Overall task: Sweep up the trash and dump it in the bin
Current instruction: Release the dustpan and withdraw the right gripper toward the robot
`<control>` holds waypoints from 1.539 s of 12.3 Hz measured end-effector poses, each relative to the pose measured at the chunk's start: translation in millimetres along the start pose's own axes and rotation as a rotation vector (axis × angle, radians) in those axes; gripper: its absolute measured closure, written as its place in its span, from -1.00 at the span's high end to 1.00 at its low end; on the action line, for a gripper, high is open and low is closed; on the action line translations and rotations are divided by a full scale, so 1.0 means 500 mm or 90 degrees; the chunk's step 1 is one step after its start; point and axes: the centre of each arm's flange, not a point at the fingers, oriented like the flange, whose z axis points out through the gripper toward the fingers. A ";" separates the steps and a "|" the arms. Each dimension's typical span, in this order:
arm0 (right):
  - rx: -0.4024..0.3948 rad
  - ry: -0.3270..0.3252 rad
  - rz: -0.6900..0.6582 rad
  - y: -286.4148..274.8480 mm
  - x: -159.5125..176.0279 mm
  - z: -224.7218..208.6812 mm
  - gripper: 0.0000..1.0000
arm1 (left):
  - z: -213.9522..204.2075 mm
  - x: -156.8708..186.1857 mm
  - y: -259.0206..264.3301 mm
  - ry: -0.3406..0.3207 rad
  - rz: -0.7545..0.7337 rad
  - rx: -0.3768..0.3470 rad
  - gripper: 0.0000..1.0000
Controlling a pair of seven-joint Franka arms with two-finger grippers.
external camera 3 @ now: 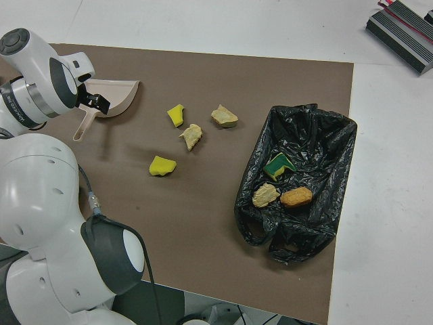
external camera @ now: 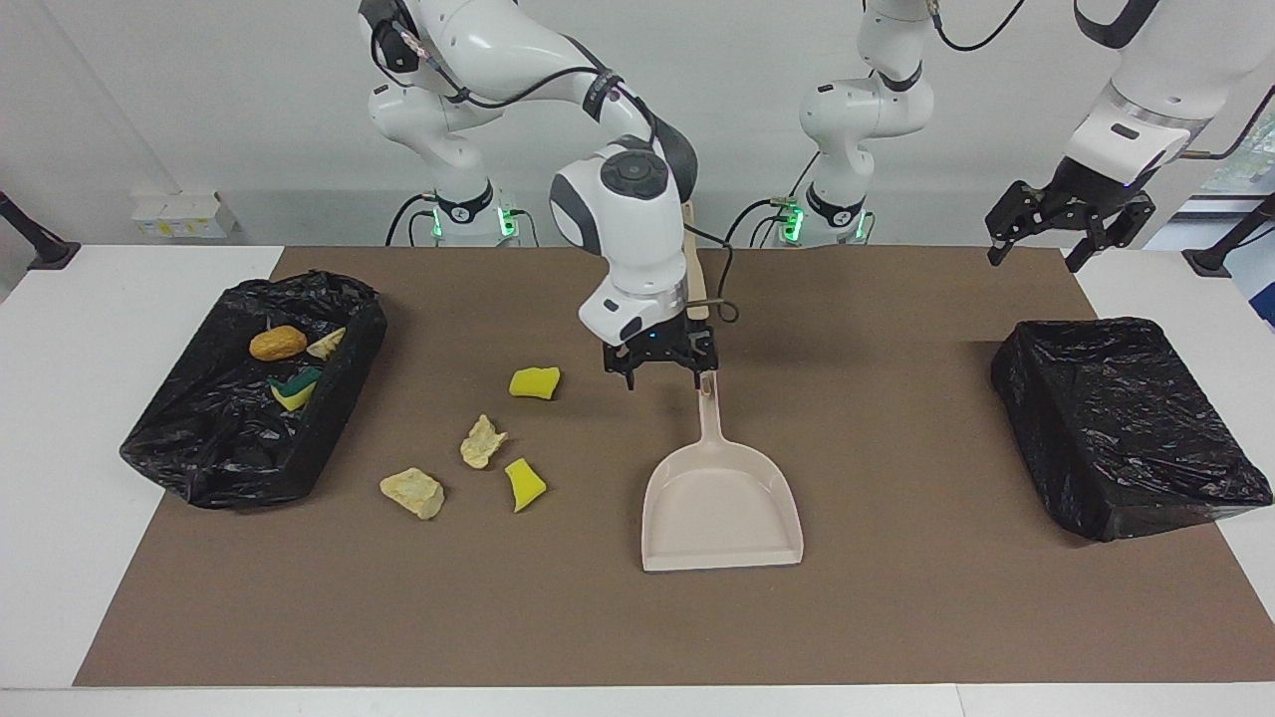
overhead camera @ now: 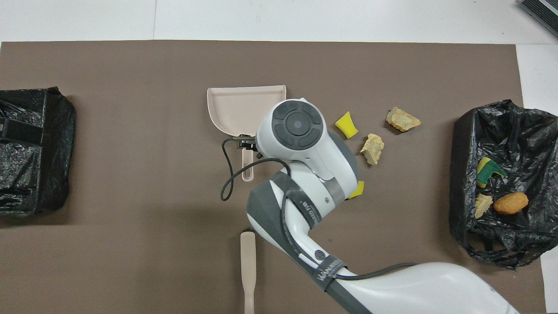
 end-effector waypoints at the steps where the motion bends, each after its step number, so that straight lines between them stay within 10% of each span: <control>1: -0.006 0.005 -0.001 0.040 0.015 -0.043 1.00 | 0.000 0.000 0.000 0.000 0.000 0.000 1.00; 10: -0.017 -0.077 -0.102 0.333 -0.013 -0.336 1.00 | 0.000 0.000 0.000 0.000 0.000 0.000 1.00; 19: 0.073 -0.091 -0.054 0.015 -0.323 -0.061 1.00 | 0.000 -0.002 0.011 -0.005 0.007 -0.001 1.00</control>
